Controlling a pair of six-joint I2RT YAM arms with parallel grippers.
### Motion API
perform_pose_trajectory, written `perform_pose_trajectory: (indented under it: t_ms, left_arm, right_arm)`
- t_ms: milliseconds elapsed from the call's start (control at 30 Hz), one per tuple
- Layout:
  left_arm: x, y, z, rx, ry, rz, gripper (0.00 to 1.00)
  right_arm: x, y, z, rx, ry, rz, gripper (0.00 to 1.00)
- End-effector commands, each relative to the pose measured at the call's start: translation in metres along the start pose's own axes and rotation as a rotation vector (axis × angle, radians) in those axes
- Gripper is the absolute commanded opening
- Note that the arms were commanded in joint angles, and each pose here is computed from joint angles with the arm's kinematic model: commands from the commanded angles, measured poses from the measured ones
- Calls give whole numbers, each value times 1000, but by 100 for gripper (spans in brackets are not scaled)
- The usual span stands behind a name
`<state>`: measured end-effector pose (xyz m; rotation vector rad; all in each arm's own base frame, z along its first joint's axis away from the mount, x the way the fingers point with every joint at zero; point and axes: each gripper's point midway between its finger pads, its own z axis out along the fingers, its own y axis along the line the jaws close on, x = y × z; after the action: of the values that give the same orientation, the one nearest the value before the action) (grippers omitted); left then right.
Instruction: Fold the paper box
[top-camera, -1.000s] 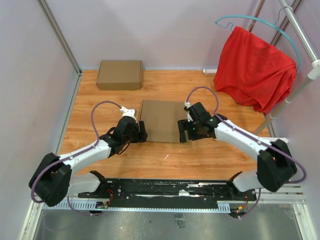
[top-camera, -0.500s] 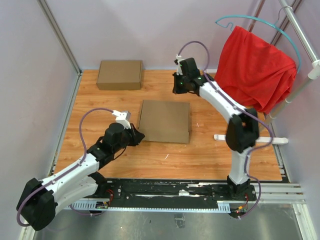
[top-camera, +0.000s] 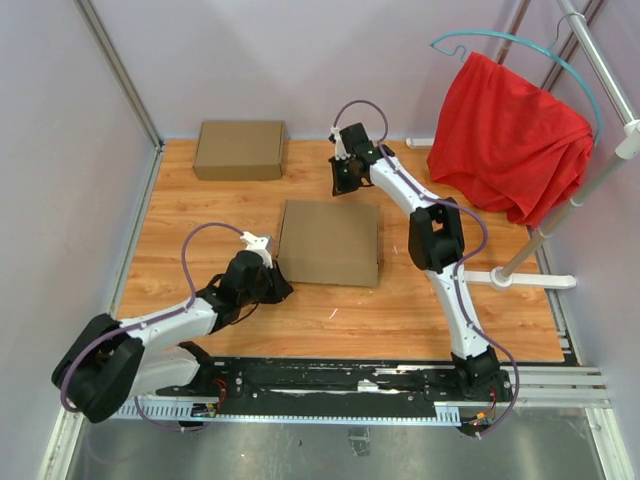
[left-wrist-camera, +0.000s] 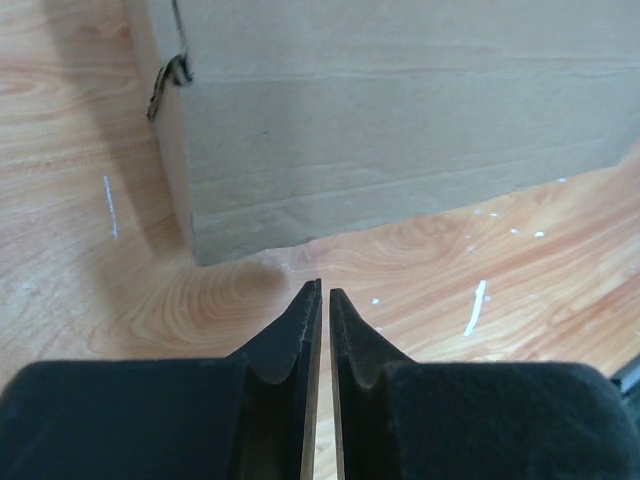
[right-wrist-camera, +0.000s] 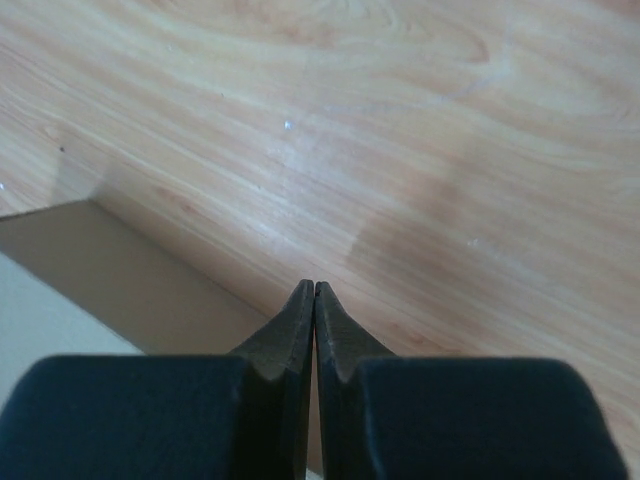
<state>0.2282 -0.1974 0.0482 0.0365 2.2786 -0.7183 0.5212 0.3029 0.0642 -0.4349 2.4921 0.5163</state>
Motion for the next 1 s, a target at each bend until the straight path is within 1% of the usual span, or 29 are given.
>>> perform_pose_trajectory:
  t_ms: [0,133,233,300,367,433,500,633,800,900,967]
  left_arm:
    - [-15,2,15,-29,-54,26,14]
    - [-32,2,35,-77,-76,5,15]
    - [-50,-3,56,-100,-102,-4,15]
    - [-56,-4,67,-114,-100,-6,14]
    - [-56,-8,73,-106,-77,-3,14]
    - [-49,-5,69,-119,-59,-10,13]
    - [-42,5,57,-153,-58,-21,14]
    - [-29,17,25,-187,-48,-28,19]
    - [-29,8,-14,-129,-83,-43,30]
    - [-34,5,-32,-109,-119,-52,32]
    - [-35,1,-43,-80,-142,-67,32]
  right_arm:
    - [27,4,-6,-67,84,6,3]
    - [63,25,-11,-138,169,-32,3]
    - [96,51,-19,-173,234,-107,4]
    - [118,69,-24,-192,279,-165,5]
    - [138,76,-27,-161,312,-204,5]
    - [150,66,-27,-77,337,-191,5]
    - [151,58,-29,-49,344,-151,5]
    - [139,20,-32,88,314,-54,6]
    - [120,-18,-57,203,235,36,6]
    - [106,-17,-67,152,149,32,7]
    - [101,-4,-66,76,148,7,7]
